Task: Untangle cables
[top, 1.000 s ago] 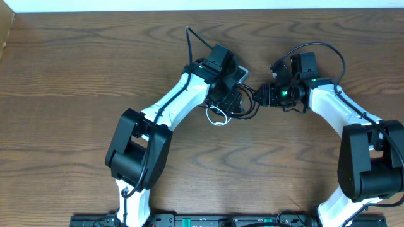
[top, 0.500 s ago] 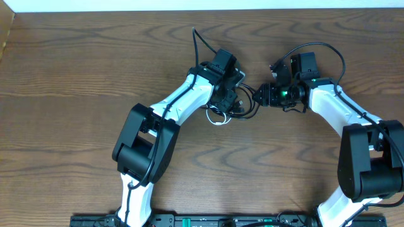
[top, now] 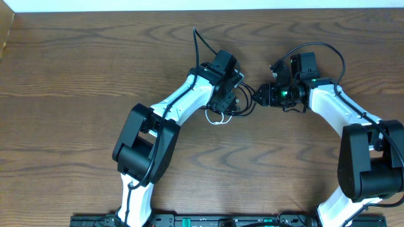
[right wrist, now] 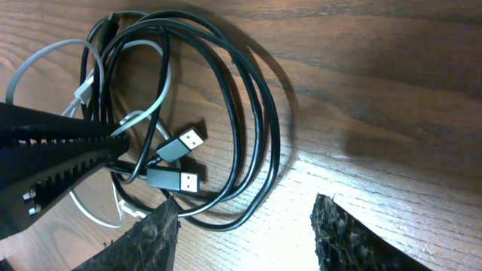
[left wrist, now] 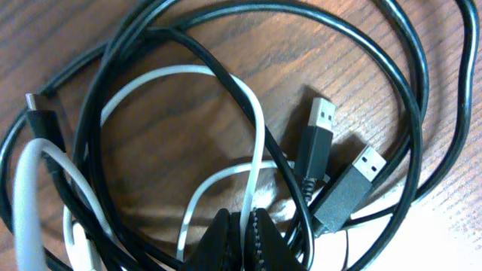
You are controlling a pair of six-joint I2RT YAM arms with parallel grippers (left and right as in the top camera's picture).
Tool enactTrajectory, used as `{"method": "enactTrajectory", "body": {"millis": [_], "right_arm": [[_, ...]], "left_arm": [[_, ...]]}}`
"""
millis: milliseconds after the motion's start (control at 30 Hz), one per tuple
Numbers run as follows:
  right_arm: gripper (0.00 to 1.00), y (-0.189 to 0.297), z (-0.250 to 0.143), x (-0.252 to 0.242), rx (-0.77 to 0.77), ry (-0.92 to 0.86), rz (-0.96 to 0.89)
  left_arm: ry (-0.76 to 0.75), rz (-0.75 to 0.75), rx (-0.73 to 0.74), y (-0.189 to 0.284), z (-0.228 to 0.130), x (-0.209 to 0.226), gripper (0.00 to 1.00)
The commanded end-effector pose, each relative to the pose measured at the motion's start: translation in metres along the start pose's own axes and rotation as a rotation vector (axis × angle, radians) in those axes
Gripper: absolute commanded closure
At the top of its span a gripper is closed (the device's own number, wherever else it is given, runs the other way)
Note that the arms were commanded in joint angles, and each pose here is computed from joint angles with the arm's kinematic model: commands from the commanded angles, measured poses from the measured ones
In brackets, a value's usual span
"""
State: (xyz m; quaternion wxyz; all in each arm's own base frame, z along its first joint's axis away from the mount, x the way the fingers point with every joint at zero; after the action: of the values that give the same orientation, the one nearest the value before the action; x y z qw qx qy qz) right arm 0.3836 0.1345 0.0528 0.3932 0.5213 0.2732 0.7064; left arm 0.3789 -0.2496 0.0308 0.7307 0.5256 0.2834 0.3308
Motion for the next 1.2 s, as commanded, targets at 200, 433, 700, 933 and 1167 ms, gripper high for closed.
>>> {"method": "enactTrajectory", "body": {"millis": [200, 433, 700, 933, 1167], "right_arm": [[0.47, -0.007, -0.001, 0.020, -0.002, 0.043, 0.028], [0.60, -0.009, 0.001, 0.030, -0.012, 0.006, 0.058], [0.56, 0.008, 0.008, 0.058, -0.042, 0.063, 0.177], [0.41, 0.023, 0.017, 0.071, -0.097, 0.104, 0.191], [0.41, 0.004, 0.014, 0.061, -0.091, 0.078, 0.070]], "left_arm": [[0.219, -0.003, -0.276, 0.110, 0.048, -0.006, 0.93], [0.220, -0.159, -0.384, 0.167, 0.055, -0.035, 0.92], [0.244, -0.160, -0.382, 0.168, 0.054, -0.033, 0.93], [0.265, -0.199, -0.410, 0.173, 0.060, -0.037, 0.93], [0.281, -0.272, -0.520, 0.222, 0.066, -0.050, 0.92]]}}
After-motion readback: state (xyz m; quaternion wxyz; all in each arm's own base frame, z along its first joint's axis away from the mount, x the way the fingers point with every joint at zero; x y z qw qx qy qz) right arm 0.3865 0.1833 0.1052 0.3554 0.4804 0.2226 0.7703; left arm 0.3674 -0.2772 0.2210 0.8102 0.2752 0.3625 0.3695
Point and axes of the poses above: each gripper's point midway between its finger pads, its own y axis back along the fingers, its own x axis along the line the jaws close on, z = x × y, the point moved 1 cm from there along y, back along the fingers, and after that the axes turned 2 degrees about y, right-handed, at the moved point
